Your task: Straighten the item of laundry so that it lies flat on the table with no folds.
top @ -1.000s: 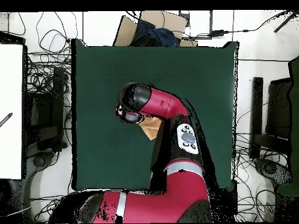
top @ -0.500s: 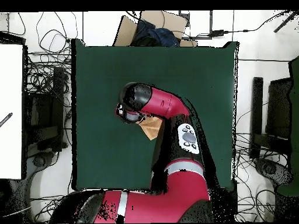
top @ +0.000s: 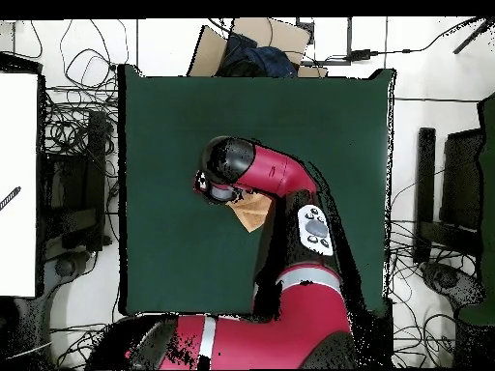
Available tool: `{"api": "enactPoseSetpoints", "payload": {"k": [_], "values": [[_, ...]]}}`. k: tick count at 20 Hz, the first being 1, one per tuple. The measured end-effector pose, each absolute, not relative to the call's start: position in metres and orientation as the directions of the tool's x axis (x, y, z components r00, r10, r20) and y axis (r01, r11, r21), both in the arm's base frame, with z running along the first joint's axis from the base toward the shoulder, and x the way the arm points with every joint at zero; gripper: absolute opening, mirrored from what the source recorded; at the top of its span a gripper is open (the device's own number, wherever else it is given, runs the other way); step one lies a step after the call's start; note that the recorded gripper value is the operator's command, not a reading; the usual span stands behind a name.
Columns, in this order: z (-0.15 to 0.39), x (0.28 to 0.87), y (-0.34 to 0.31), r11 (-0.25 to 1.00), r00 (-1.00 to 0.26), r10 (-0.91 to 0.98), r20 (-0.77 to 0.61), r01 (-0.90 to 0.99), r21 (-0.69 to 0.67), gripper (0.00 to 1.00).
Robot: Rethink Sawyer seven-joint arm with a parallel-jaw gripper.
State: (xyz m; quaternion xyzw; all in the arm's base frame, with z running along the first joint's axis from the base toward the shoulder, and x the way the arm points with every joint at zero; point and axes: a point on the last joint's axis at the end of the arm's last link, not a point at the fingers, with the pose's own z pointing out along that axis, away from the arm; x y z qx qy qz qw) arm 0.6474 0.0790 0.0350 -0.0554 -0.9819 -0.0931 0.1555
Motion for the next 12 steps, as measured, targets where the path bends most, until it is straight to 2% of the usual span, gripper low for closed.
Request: {"api": "enactPoseSetpoints", "payload": {"k": [12], "values": [[0.0352,0.6526,0.0718,0.975,-0.947,0.090,0.308,0.146,0.165,1.00]]}}
